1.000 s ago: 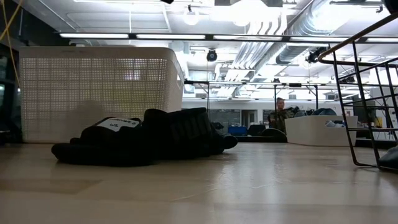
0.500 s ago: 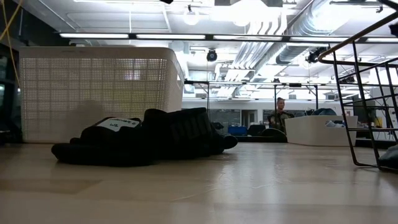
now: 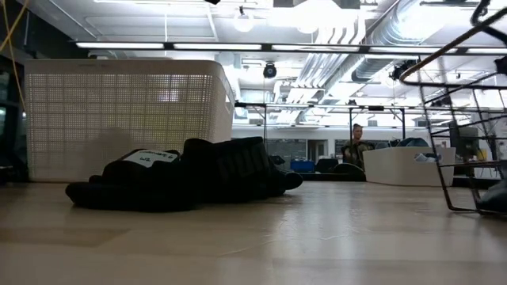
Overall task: Pick & Place Cloths
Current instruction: Put the white underwear into the wire basket
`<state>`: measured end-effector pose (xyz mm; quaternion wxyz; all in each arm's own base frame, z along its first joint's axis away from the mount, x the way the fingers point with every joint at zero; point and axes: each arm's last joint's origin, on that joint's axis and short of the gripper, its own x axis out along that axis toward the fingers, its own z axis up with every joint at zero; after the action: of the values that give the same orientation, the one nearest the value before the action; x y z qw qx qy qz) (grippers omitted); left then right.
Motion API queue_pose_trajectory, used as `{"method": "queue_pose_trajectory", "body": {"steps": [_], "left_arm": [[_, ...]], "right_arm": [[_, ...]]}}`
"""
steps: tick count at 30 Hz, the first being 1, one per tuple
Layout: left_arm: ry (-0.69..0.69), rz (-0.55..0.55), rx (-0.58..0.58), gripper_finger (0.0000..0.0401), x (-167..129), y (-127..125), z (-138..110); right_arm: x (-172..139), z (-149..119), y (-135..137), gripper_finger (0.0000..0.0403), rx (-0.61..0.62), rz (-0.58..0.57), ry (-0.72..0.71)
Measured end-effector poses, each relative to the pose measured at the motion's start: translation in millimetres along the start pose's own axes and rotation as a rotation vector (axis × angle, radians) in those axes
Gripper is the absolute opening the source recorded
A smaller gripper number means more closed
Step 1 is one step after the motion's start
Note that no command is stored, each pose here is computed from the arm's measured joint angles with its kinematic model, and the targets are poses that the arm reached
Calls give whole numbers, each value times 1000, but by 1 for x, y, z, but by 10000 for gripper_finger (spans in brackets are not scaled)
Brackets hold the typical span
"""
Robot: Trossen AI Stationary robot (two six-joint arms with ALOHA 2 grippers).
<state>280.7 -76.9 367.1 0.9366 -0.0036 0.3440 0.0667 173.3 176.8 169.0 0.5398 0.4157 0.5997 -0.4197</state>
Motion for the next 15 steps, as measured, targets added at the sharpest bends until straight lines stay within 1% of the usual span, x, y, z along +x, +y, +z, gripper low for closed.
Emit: {"method": "queue_pose_trajectory", "body": {"steps": [4, 5, 9, 15], "left_arm": [[0, 0, 0, 275, 0, 0, 0], [0, 0, 0, 275, 0, 0, 0], [0, -1, 0, 275, 0, 0, 0], [0, 0, 0, 275, 0, 0, 0]], "right_arm": [[8, -1, 4, 39, 60, 89, 5], [9, -2, 5, 39, 71, 96, 6], [9, -1, 4, 45, 82, 88, 10], [10, -2, 5, 45, 66, 92, 16]]}}
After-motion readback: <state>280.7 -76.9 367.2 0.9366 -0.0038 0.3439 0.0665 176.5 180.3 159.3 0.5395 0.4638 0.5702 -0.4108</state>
